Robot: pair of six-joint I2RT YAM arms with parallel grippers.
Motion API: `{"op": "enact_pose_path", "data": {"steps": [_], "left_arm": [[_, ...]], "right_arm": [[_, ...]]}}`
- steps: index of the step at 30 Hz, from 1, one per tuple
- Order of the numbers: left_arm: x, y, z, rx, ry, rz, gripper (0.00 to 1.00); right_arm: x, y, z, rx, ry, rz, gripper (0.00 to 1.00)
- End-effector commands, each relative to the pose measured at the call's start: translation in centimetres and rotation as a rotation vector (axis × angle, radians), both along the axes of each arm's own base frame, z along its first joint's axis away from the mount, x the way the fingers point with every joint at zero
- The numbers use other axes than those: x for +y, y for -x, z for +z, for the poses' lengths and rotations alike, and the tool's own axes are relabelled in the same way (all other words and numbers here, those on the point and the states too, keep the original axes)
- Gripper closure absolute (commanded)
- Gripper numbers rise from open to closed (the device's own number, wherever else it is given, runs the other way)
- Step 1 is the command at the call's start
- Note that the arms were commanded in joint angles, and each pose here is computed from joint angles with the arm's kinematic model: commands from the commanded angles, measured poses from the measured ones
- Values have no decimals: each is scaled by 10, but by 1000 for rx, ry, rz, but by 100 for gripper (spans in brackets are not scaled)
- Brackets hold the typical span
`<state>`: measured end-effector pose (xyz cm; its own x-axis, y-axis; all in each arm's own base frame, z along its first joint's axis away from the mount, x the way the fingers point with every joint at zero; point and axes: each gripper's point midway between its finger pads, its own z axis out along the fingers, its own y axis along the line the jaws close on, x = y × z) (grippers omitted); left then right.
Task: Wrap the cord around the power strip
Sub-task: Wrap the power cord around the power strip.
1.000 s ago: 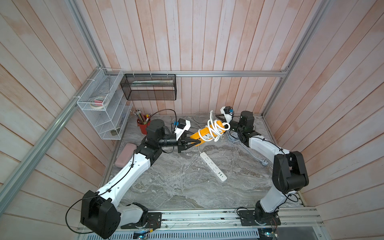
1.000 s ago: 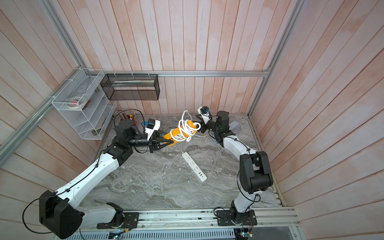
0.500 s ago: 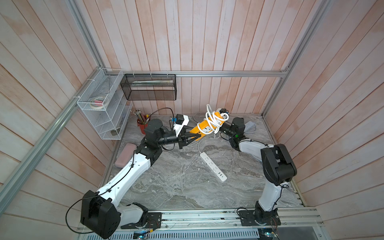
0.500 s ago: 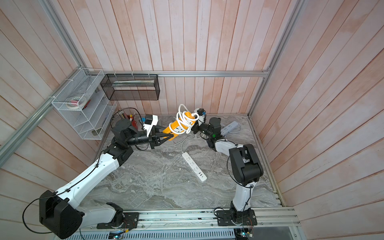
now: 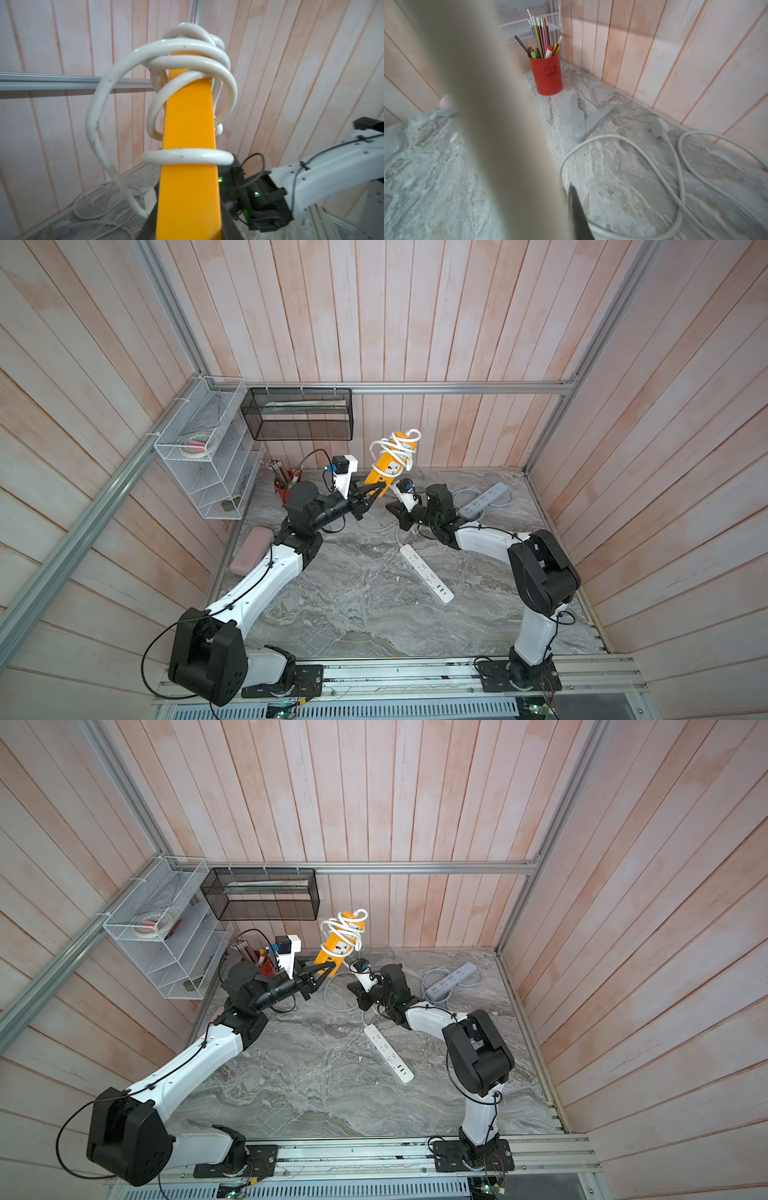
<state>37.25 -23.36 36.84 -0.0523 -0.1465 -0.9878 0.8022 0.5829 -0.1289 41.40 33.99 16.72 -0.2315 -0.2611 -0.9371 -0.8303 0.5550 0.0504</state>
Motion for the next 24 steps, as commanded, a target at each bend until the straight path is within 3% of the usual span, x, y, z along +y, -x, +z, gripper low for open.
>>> {"op": "enact_pose_path", "data": {"steps": [1,8,12,17,24], "left_arm": [[39,-32,21,-101,-71,234,100],[125,-71,2,8,-148,558,100],[122,-88,-35,55,-393,619,100],[89,-91,-107,154,-683,522,100],[41,-57,-177,301,-859,240,100]], "right_arm": [[-41,3,-18,-10,173,-115,100],[-76,14,-14,-81,324,-208,100],[-55,39,26,-270,374,-114,100],[-43,35,101,-459,405,-105,100],[-34,12,163,-615,475,-87,100]]}}
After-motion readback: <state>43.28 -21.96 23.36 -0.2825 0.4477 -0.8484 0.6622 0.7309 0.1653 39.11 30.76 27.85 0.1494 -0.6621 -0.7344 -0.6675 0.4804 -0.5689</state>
